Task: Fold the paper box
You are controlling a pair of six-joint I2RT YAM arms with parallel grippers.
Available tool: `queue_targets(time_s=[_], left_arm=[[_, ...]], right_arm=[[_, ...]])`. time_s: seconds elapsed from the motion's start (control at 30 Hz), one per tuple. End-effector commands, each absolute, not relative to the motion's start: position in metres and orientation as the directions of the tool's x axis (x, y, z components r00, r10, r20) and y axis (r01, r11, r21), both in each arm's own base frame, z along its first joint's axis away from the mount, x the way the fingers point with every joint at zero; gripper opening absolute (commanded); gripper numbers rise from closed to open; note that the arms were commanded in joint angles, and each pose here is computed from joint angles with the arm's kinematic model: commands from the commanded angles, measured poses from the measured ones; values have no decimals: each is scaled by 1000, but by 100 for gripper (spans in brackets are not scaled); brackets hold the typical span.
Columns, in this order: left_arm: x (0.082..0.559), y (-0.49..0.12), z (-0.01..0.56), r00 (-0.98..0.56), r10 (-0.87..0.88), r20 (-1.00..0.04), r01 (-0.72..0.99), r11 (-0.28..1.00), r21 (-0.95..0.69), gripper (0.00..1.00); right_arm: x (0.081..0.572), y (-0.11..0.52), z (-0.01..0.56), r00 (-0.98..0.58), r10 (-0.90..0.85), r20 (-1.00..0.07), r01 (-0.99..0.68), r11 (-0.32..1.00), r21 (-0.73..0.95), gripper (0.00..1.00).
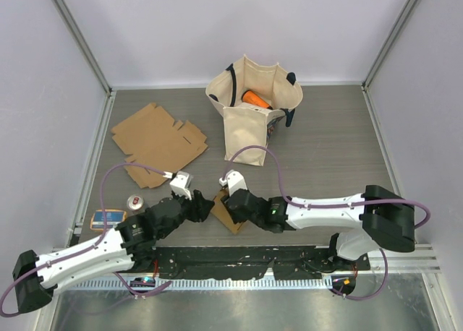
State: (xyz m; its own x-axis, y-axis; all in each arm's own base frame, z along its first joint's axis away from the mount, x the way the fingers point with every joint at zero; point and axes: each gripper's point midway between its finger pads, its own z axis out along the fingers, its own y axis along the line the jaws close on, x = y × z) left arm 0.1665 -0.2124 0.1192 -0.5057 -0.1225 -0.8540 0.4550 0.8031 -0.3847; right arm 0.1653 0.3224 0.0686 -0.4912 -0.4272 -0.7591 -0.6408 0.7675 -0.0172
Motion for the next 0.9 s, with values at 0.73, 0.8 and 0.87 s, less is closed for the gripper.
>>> queue_targets(time_s=[0.73,0.8,0.87], left_arm=[[147,-240,64,-721,-64,-690,370,806,-462,18],[147,-239,65,-720,-70,-691,367,806,-464,18],[147,-237,66,-718,-76,-692,367,803,-469,18]], right_arm=[[161,295,65,-723,-172,-669,-543,740,396,81],[160,291,65,-741,-157,-653,-533,729,430,81],[163,290,68,-759,-135,-637,-527,703,478,81]])
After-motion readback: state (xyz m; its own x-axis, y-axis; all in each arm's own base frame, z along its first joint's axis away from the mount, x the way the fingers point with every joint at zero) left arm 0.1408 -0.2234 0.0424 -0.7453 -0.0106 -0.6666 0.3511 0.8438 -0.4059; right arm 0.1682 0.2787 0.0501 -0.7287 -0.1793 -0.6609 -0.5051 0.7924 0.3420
